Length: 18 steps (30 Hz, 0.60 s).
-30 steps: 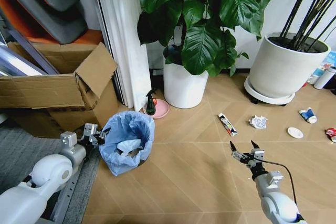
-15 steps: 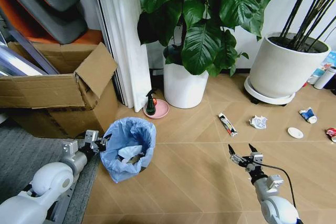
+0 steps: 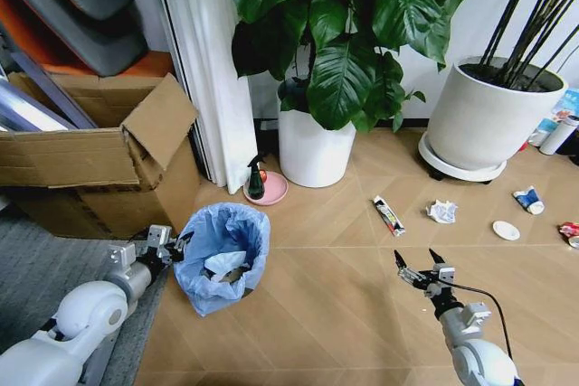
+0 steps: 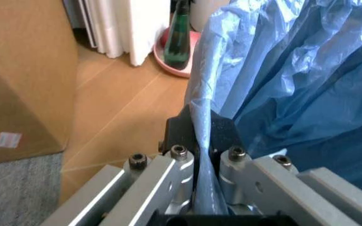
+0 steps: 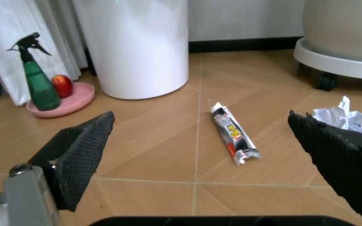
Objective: Pick up the trash bin and place the garbage on the floor into it.
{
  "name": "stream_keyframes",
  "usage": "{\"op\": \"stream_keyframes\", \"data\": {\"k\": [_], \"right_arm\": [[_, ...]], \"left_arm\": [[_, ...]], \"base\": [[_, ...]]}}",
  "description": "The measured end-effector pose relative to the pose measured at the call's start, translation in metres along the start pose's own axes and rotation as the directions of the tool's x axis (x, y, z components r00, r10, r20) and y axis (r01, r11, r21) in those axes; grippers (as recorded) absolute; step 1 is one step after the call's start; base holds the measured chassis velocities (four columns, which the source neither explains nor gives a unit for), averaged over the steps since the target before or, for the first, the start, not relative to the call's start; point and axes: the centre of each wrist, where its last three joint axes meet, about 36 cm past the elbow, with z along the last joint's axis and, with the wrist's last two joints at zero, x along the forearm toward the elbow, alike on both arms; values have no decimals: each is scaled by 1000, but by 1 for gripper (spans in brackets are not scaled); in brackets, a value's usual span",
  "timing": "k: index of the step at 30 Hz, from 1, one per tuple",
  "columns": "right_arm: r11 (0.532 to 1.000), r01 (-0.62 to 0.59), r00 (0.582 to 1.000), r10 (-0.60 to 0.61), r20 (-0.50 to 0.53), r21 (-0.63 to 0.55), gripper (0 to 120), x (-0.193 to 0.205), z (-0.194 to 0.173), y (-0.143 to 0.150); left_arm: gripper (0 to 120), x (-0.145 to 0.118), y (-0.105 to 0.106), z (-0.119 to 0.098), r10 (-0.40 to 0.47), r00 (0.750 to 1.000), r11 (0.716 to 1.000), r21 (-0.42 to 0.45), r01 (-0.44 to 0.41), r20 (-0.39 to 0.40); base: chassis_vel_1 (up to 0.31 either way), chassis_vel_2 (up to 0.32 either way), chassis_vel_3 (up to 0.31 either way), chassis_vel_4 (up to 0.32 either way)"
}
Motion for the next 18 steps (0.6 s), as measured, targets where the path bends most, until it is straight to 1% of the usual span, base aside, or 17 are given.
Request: {"op": "stream_keyframes", "data": {"k": [6, 18], "right_arm": [[1000, 1, 1000, -1, -2, -2, 100, 1, 1, -1], [1000, 5, 1000, -5, 1, 0, 100, 0, 0, -1]], "left_arm": [[0, -1, 0, -1, 1, 1000, 1000, -1, -1, 3], [0, -1, 1, -2, 0, 1000, 1000, -3, 0, 6]], "base": [[-136, -23, 138, 9], [-148, 14, 155, -7]]}}
